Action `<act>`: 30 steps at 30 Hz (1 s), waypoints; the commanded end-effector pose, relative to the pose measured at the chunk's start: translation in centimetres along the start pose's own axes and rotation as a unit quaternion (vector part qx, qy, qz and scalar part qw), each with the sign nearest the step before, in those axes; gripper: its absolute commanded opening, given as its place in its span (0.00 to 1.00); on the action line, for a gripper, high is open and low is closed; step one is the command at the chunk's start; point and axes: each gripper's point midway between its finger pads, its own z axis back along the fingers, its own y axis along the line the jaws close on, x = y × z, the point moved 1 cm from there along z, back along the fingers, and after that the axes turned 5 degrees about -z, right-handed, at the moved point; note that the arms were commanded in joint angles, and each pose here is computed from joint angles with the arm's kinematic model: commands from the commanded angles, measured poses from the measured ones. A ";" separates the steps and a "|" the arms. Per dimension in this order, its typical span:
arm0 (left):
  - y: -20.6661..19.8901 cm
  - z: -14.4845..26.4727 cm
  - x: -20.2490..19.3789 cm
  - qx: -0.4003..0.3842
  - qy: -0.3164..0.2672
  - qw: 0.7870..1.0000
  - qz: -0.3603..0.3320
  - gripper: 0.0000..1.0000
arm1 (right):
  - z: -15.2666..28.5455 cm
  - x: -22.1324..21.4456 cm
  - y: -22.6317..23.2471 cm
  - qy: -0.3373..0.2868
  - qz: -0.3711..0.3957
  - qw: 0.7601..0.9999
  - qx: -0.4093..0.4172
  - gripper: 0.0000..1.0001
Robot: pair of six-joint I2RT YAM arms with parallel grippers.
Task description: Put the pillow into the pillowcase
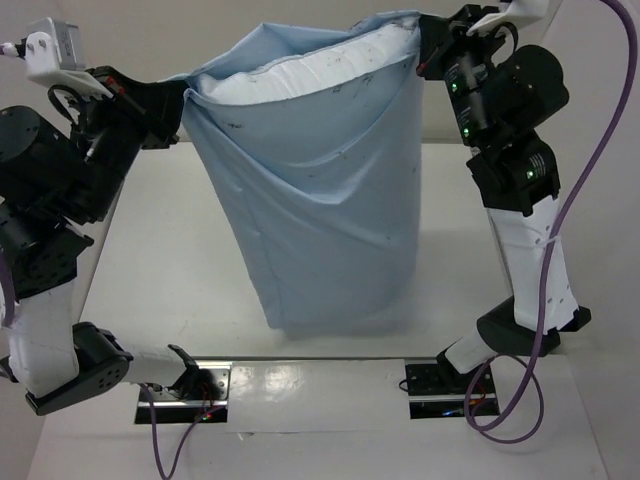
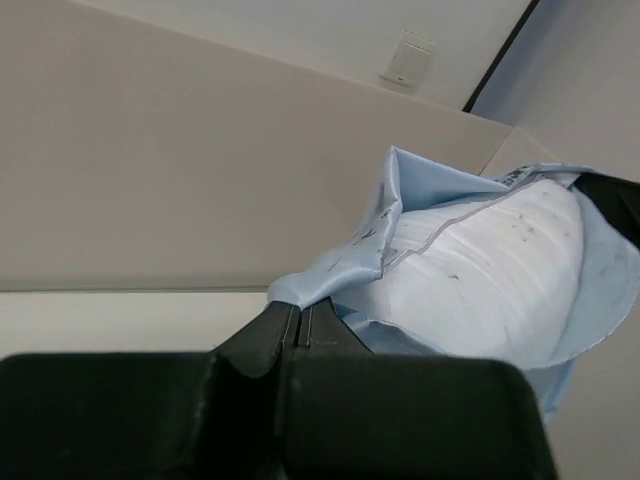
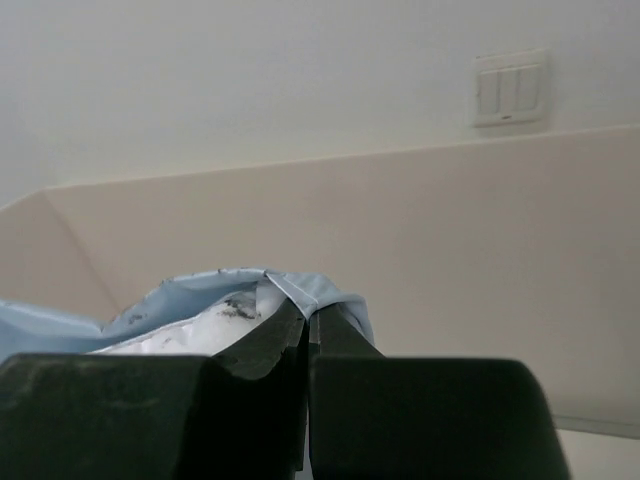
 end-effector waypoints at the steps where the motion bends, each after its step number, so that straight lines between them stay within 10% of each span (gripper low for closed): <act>1: 0.8 2.2 6.4 0.008 -0.113 0.994 -0.005 0.00 | 3.0 8.0 -1.5 -0.106 0.026 0.993 -0.033 0.00; 15: 0.3 2.0 9.6 0.003 -0.193 0.981 -0.009 0.00 | 5.7 13.7 -2.1 -0.212 0.037 0.976 -0.044 0.00; 23: 0.3 -11.2 -8.3 0.007 0.053 0.998 -0.046 0.00 | -4.0 -10.8 -4.7 0.051 0.104 0.989 -0.094 0.00; 30: 0.2 -8.6 2.4 -0.030 -0.082 0.995 -0.051 0.00 | -4.5 3.8 -0.8 -0.109 0.072 0.991 -0.021 0.00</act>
